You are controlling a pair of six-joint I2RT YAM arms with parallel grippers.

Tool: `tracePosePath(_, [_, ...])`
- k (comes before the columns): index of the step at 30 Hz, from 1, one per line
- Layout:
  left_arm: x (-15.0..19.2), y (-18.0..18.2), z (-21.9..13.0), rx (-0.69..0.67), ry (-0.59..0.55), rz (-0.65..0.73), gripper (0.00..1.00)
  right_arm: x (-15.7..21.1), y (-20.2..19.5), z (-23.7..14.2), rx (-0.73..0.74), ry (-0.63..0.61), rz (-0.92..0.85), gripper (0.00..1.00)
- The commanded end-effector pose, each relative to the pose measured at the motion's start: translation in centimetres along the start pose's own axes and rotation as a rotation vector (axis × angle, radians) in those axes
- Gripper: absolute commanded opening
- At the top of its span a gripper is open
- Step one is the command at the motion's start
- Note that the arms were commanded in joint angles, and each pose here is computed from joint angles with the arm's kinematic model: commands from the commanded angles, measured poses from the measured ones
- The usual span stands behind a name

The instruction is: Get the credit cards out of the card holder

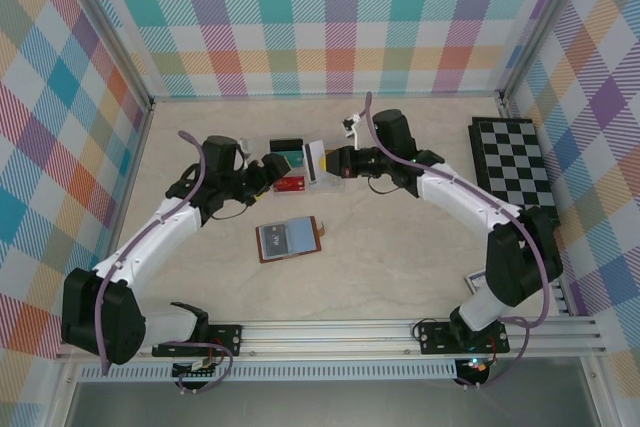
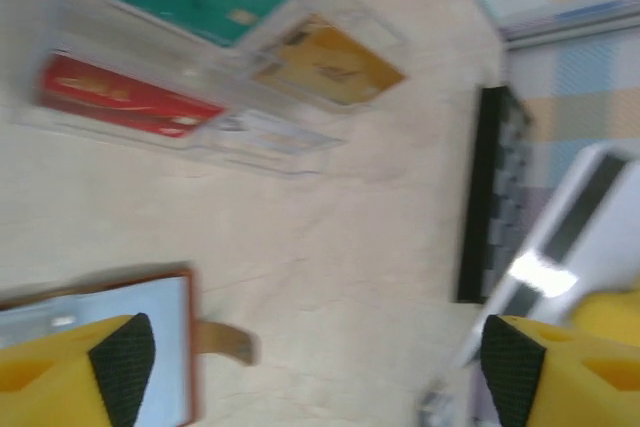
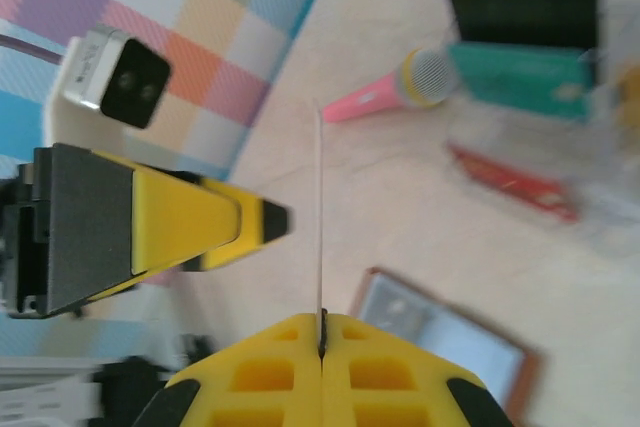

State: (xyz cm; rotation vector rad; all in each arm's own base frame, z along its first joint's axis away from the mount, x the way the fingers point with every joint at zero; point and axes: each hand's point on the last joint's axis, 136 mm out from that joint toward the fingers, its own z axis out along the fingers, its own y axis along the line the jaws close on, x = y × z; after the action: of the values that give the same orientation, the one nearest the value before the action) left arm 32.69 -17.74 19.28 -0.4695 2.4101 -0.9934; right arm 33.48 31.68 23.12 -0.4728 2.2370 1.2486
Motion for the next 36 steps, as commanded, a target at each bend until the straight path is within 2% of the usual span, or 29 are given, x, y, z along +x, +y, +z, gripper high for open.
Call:
tracePosePath(1, [0.2,4.8,-2.0,-0.245,-0.035,0.103,0.91,0.2,-3.4,-1.9,0.258,0.045,-0.33,0.0])
tracePosePath(6, [-0.1,7.0,-3.6,-0.341,-0.077,0.164,0.97,-1.0,-4.7,-2.1,0.336,0.119,-0.625,0.0])
tracePosePath(10, [0.0,8.1,-4.5,-0.394,-0.084,0.191,1.0,-1.4,-5.3,-1.9,0.278,0.202,-0.658,0.0])
tracePosePath(20, [0.2,9.3,-4.9,-0.434,-0.08,0.214,1.0,-0.8,-6.8,0.1,0.19,0.375,-0.942,0.0])
tracePosePath(29, [1.0,9.9,-4.0,-0.433,-0.031,0.205,1.0,-0.7,-9.0,2.9,0.115,0.488,-1.057,0.0])
tracePosePath(36, [1.5,10.2,-3.9,-0.435,-0.009,0.203,1.0,0.6,-10.2,3.9,0.055,0.598,-1.071,0.0])
